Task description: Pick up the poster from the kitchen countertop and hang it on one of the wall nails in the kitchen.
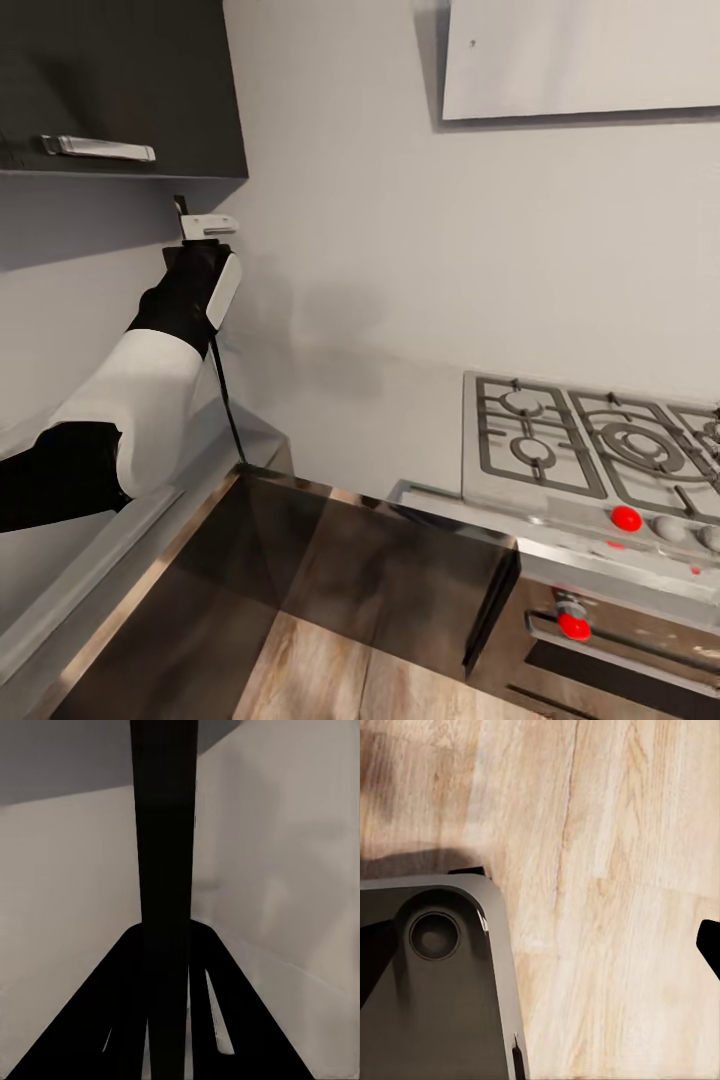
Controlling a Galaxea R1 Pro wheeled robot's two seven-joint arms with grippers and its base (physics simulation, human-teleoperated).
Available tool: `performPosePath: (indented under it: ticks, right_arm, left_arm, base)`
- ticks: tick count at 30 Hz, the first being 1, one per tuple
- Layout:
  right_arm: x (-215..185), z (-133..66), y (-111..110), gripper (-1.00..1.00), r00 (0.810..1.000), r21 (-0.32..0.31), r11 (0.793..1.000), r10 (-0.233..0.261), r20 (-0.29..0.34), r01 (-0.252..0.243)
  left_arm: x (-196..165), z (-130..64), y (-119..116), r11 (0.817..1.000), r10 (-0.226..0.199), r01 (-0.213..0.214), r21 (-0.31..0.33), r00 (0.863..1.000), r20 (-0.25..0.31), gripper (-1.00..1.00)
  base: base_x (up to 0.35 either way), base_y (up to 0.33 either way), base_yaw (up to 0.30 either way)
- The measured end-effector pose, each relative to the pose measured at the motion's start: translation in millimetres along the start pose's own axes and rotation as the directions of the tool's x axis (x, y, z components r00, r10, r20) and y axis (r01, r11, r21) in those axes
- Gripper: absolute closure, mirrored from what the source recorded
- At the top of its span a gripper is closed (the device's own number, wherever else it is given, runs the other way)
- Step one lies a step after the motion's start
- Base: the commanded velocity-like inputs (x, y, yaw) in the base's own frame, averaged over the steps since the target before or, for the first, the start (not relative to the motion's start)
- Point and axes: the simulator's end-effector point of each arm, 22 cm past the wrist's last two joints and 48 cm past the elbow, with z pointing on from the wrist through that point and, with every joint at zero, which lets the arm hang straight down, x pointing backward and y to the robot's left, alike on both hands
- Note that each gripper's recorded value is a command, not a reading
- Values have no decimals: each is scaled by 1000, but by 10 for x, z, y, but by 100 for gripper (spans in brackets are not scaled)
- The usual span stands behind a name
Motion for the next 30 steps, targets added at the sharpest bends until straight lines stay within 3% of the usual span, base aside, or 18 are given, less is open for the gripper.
performPosePath:
  ticks: [12, 30]
  right_arm:
    - [-5, 1, 0, -100, 1000, 0, 1000, 0, 1, 0]
    - [-5, 0, 0, -100, 1000, 0, 1000, 0, 1, 0]
  left_arm:
    - [3, 0, -5, 1000, -1, 1, 3, 1000, -2, 100]
    - [9, -5, -10, 1000, 0, 0, 4, 1000, -4, 100]
  base:
    - [-328, -20, 0]
    - [-205, -177, 0]
